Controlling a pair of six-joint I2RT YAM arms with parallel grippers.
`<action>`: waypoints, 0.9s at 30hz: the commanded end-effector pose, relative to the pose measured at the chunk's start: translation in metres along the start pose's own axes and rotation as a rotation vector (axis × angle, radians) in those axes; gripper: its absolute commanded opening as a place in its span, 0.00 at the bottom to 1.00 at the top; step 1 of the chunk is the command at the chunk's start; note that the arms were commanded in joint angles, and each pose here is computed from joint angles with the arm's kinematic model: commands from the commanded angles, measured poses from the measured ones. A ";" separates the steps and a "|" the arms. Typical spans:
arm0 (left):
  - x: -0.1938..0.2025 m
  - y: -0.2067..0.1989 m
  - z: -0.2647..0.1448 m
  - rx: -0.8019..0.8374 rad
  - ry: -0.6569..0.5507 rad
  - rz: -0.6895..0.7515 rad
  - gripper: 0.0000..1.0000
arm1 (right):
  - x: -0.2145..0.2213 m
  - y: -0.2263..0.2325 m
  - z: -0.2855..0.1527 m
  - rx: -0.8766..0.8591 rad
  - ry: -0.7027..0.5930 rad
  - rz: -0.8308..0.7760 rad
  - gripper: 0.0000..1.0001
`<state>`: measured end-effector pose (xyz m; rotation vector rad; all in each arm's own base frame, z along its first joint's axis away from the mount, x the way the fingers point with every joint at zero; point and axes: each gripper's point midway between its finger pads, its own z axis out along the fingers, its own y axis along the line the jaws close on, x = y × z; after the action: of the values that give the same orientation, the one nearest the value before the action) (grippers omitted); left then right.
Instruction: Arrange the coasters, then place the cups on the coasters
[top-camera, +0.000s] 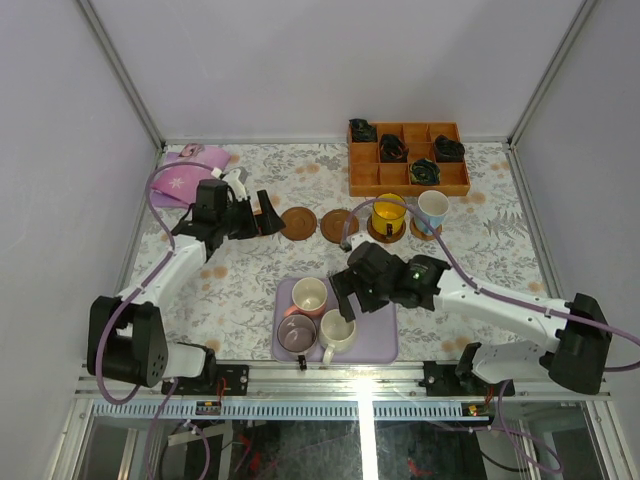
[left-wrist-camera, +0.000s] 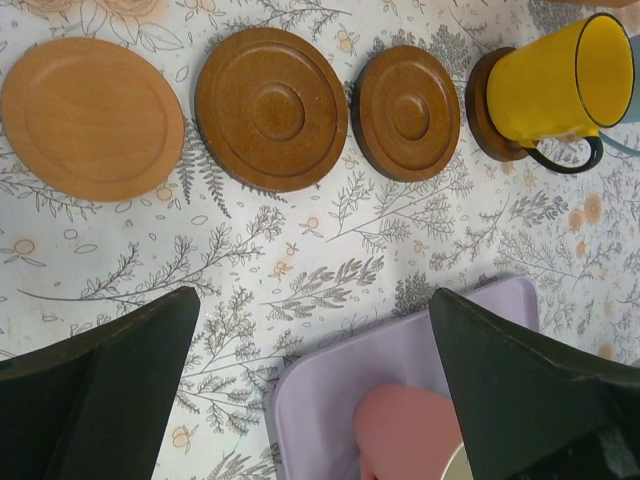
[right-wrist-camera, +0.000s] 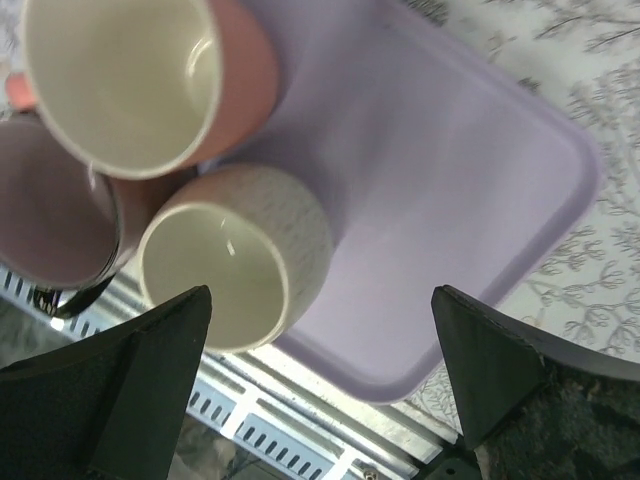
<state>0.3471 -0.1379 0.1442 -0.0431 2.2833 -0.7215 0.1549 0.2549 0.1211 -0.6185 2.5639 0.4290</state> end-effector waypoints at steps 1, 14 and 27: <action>0.003 -0.006 -0.010 0.031 -0.019 0.025 1.00 | 0.014 0.025 -0.015 -0.113 -0.010 -0.034 0.99; 0.023 -0.016 -0.023 0.056 -0.001 0.033 1.00 | 0.059 0.072 -0.011 -0.277 0.123 -0.026 0.99; 0.044 -0.046 -0.036 0.123 0.074 0.109 1.00 | 0.085 0.066 0.000 -0.149 0.151 0.064 0.99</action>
<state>0.2972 -0.1586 0.1536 0.0780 2.2867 -0.7964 0.0449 0.2866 0.0948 -0.7664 2.7169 0.7042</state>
